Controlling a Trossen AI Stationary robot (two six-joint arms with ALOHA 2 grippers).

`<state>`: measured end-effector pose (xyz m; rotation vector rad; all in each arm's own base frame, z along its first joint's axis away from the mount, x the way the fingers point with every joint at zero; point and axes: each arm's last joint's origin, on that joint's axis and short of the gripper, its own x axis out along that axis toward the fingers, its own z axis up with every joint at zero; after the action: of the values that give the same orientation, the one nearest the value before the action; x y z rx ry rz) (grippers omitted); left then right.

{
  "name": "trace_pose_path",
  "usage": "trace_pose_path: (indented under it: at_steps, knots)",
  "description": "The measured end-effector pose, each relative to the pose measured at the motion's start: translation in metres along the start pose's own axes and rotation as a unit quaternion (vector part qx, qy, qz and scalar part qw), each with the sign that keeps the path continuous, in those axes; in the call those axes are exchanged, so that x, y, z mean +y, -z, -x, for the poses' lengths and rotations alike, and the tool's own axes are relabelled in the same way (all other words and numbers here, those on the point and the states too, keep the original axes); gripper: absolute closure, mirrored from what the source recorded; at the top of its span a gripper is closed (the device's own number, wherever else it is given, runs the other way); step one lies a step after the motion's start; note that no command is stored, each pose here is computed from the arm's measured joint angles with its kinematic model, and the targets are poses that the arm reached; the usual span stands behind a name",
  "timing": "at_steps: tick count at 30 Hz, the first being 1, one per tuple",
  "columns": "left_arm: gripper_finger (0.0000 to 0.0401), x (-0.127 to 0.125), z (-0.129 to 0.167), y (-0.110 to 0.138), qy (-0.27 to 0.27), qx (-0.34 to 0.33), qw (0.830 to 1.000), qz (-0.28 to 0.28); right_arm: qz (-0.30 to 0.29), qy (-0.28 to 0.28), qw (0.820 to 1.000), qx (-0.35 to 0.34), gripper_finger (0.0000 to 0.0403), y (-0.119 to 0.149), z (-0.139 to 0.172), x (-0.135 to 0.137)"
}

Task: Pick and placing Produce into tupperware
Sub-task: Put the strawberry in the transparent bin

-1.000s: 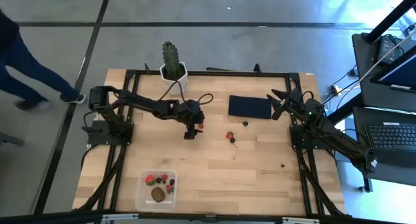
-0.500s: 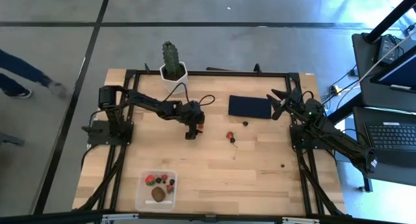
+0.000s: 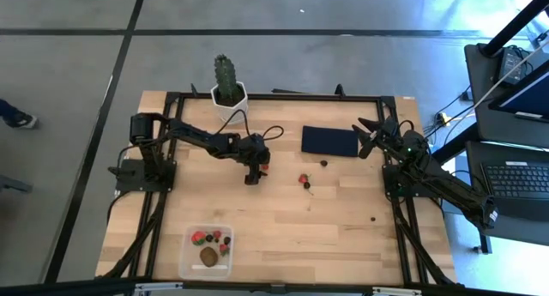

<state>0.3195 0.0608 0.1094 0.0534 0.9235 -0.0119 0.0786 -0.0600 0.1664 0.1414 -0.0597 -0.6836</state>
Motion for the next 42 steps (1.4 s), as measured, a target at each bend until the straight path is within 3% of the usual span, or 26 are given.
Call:
trace_pose_path:
  at_steps: [42]
  knots:
    - [0.0272,-0.0049,-0.0014,0.0002,0.001,0.002,1.0,-0.008,0.0,0.0,1.0,0.0,0.0205,0.0,0.0,0.0]
